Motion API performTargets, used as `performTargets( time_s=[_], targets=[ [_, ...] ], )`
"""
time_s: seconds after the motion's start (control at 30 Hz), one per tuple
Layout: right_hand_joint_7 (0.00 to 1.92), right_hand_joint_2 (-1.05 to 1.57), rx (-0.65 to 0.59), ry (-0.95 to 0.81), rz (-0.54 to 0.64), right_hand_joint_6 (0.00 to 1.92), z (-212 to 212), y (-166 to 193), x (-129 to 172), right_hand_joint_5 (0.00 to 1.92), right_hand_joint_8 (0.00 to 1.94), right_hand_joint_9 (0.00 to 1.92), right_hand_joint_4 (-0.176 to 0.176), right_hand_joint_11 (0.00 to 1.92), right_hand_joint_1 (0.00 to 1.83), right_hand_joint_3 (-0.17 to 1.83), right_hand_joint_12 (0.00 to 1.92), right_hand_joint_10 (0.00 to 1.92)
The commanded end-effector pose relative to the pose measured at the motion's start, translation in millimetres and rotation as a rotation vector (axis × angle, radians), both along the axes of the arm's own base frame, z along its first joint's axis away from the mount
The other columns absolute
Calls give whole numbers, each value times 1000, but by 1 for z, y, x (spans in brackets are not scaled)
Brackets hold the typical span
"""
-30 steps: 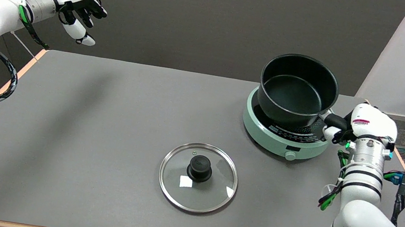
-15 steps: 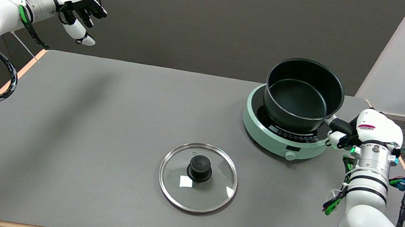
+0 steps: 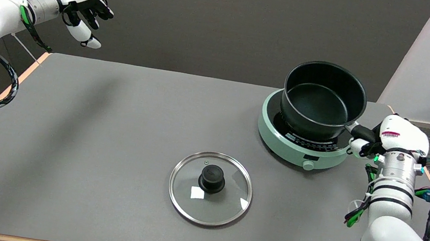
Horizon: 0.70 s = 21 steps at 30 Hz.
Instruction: Place the pot onto the induction cooker.
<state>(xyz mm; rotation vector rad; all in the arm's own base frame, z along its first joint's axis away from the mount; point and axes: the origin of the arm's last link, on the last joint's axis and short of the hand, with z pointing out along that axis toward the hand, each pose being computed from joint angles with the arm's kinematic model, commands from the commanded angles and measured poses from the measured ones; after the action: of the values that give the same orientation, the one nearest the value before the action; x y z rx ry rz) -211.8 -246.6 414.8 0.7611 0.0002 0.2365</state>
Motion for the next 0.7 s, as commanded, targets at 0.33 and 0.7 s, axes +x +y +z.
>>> performTargets(
  time_s=[0.33, 0.7],
  targets=[
    [1511, 974, -15, -52, -15, 1511, 7, -3, -3, 1511, 1511, 1511, -113, 1511, 1182, 989, 1511, 1511],
    [1513, 976, -19, -76, -33, 1513, 15, -11, 1, 1513, 1513, 1513, -114, 1513, 1182, 976, 1513, 1513]
  ],
)
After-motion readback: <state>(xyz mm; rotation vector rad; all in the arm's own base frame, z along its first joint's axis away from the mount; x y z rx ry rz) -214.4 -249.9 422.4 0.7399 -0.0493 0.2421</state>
